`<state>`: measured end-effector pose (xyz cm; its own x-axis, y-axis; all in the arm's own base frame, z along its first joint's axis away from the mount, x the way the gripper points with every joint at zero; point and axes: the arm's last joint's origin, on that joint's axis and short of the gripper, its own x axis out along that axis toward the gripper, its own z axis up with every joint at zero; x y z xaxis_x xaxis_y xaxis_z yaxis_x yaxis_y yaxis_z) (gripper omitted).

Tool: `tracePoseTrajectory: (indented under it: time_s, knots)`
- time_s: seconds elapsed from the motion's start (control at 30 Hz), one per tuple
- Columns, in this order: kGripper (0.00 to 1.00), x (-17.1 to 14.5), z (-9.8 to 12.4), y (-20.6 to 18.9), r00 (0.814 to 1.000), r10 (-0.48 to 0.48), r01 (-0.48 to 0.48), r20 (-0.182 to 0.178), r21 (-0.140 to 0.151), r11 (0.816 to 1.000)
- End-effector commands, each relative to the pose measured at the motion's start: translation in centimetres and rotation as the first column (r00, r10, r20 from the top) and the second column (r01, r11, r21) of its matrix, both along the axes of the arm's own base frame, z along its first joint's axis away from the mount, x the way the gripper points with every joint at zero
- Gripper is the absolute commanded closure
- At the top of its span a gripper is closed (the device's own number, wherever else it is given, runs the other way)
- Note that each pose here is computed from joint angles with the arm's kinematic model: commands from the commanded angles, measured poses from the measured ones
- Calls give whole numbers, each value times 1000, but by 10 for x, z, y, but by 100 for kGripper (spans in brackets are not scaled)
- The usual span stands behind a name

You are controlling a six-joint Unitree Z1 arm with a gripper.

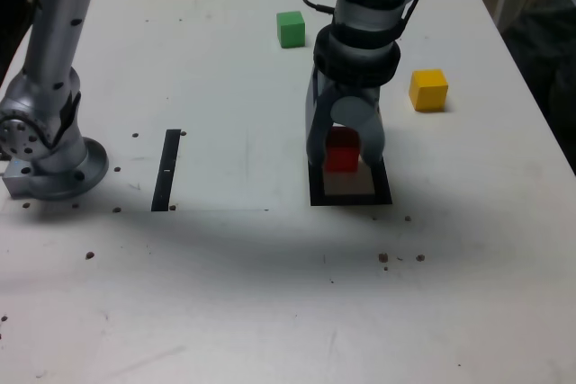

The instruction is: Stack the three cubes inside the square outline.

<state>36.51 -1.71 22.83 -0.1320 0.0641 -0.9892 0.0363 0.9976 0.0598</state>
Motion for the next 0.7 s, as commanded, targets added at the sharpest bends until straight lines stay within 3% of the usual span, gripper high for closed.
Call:
tracePoseTrajectory:
  time_s: [0.0,0.2,0.4,0.5,0.6,0.67]
  knots:
    - [73,1,-3,-1,1000,-2,2,9,-7,1000]
    - [73,2,-15,-3,1000,-5,5,27,-29,1000]
    - [65,-6,-12,-2,1000,-5,6,29,-23,1000]
    - [45,-6,-10,-2,1000,-7,7,28,-19,1000]
    - [15,-6,-7,-2,999,-11,11,36,-14,1000]
    - [4,-5,-4,-3,999,-16,16,45,-8,1000]
